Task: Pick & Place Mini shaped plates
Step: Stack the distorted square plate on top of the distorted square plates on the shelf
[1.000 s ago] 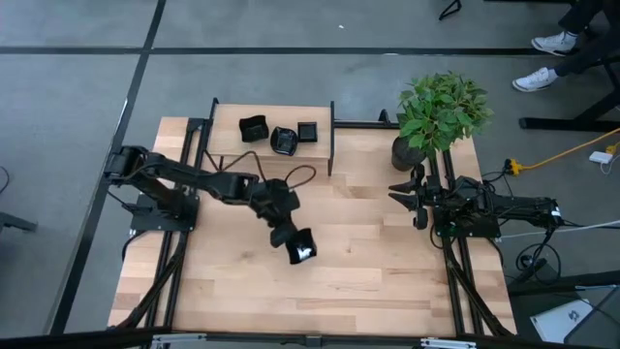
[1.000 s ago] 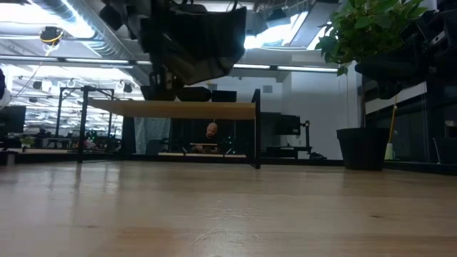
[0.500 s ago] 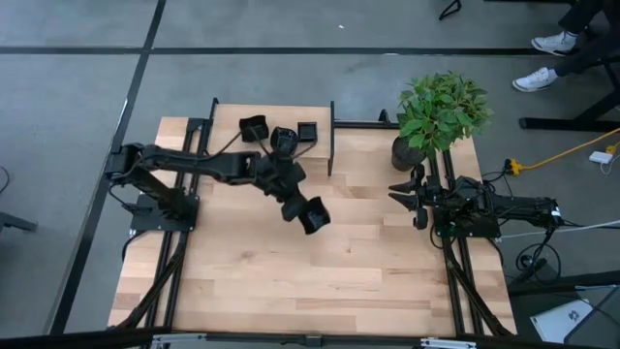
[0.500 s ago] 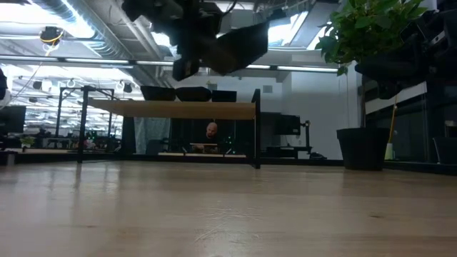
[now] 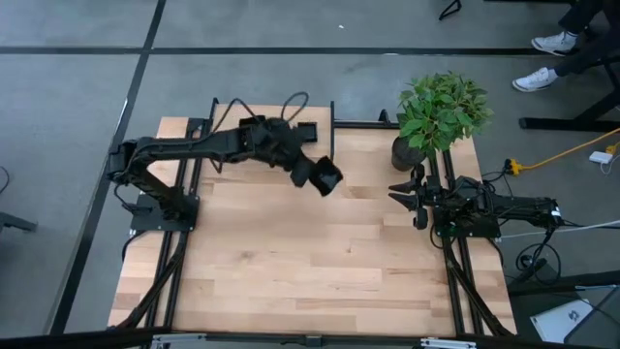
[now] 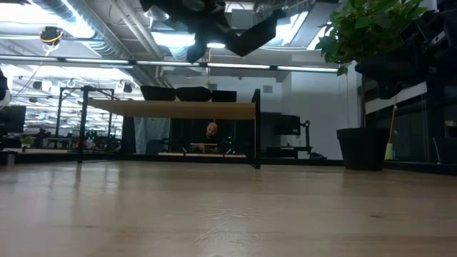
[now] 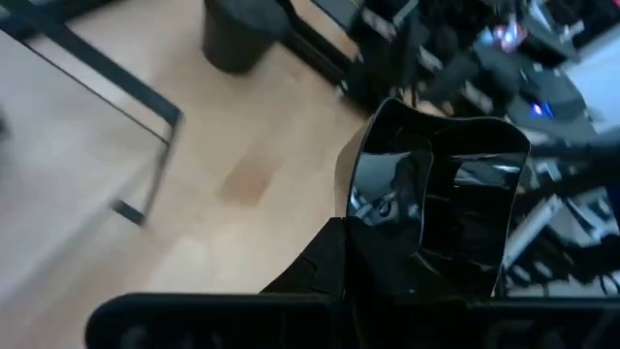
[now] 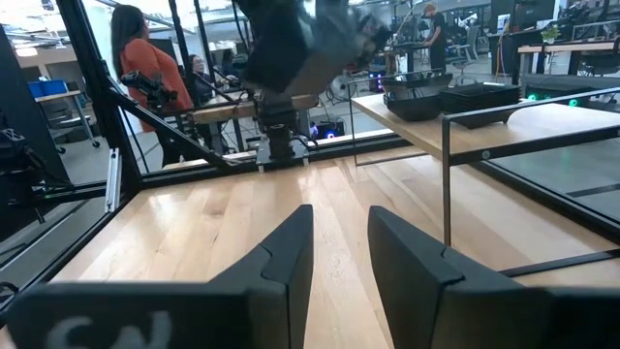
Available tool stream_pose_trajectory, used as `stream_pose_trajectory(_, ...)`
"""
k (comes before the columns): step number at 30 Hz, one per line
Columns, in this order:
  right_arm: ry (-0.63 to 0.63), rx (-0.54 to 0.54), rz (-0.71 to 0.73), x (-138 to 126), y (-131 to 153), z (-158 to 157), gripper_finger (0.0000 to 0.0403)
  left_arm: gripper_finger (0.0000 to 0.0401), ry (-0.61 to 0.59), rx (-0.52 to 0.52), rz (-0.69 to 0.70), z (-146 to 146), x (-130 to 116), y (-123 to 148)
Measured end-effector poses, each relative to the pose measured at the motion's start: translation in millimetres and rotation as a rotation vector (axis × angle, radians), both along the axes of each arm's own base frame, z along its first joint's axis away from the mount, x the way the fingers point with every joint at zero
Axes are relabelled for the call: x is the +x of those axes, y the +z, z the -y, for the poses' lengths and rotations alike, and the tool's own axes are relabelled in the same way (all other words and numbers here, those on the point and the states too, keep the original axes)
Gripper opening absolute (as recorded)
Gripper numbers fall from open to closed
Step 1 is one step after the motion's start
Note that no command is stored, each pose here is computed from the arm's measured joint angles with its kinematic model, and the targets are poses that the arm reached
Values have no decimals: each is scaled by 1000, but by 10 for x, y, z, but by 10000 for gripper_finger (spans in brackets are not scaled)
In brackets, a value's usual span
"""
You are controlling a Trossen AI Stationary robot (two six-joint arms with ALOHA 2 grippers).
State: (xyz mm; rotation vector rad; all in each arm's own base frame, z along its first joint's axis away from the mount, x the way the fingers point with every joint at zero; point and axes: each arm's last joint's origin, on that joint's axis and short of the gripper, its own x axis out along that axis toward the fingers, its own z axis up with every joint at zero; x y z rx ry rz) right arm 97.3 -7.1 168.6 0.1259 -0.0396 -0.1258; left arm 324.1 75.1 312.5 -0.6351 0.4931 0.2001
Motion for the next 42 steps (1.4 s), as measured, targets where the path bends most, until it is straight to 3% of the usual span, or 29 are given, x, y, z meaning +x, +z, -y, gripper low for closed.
stream_pose_trajectory(6,0,0,0,0,1,0,103,3,74,10,5,-235,-63,190)
stream_pose_trajectory(17,0,0,0,0,-1,0,103,3,181,42,-172,-598,-351,431)
stream_pose_trajectory(25,0,0,0,0,0,0,103,3,232,92,-225,-848,-581,639)
stream_pose_trajectory(42,0,0,0,0,0,0,103,2,312,125,-481,-1334,-1316,776)
